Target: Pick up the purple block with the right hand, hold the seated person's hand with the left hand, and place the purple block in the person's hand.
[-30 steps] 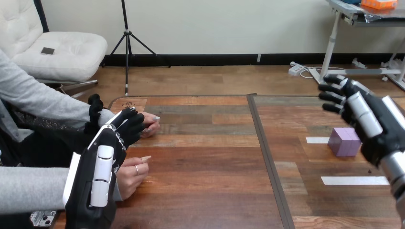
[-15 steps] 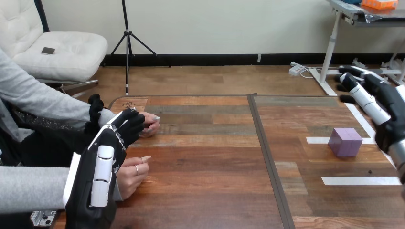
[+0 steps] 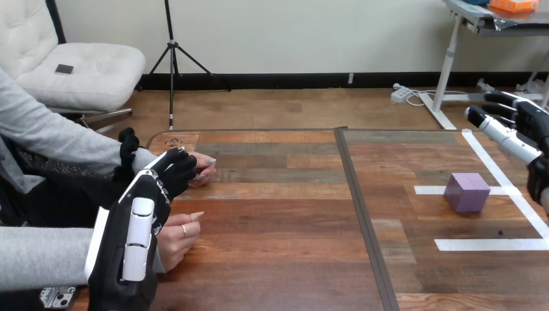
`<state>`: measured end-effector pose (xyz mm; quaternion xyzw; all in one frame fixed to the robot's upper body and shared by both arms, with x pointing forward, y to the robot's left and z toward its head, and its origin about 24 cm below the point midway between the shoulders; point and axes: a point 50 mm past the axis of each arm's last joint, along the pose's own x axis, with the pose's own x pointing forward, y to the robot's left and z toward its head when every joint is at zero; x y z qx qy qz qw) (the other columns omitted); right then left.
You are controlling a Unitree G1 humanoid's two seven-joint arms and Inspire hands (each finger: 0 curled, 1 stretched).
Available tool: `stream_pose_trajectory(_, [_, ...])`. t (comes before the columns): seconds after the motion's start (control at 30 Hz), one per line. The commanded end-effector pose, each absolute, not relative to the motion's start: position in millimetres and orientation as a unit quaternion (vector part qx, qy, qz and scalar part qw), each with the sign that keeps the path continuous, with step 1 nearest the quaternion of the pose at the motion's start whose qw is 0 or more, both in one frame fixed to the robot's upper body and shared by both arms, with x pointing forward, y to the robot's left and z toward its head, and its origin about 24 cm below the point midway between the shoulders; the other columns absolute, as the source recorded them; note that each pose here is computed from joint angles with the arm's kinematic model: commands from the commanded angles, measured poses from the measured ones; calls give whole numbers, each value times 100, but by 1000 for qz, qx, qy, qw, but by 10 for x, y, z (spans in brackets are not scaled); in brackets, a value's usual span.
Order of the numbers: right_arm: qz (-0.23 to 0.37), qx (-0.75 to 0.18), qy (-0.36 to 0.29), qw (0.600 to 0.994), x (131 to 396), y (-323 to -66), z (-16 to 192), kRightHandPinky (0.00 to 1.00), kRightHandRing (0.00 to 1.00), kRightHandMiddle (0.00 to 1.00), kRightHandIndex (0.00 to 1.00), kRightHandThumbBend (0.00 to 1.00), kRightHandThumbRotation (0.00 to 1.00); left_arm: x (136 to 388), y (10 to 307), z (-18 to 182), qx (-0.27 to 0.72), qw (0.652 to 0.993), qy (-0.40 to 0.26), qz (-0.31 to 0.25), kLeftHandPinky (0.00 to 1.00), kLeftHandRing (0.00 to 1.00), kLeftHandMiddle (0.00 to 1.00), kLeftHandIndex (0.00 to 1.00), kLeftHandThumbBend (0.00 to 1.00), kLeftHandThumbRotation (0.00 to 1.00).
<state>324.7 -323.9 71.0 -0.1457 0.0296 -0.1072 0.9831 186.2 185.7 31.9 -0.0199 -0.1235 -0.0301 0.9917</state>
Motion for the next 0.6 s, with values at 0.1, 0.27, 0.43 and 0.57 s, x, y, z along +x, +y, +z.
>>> stream_pose_trajectory(0.1, [-122, -164, -27, 979, 3461, -3273, 1147, 80, 86, 85, 81, 86, 47, 1954, 1838, 469, -16, 986, -162, -42, 86, 82, 80, 80, 54, 100])
stream_pose_trajectory(0.27, [-137, -199, -5, 970, 3485, -3300, 1158, 78, 87, 86, 80, 88, 49, 1951, 1837, 467, -20, 986, -159, -41, 86, 83, 81, 80, 54, 100])
stream_pose_trajectory(0.43, [-143, -221, 9, 965, 3506, -3312, 1169, 78, 87, 87, 80, 89, 51, 1951, 1833, 464, -22, 987, -156, -40, 86, 83, 81, 80, 54, 100])
stream_pose_trajectory(0.57, [-144, -242, 19, 959, 3521, -3311, 1173, 77, 87, 87, 81, 90, 52, 1952, 1835, 462, -21, 987, -155, -44, 87, 84, 81, 80, 54, 100])
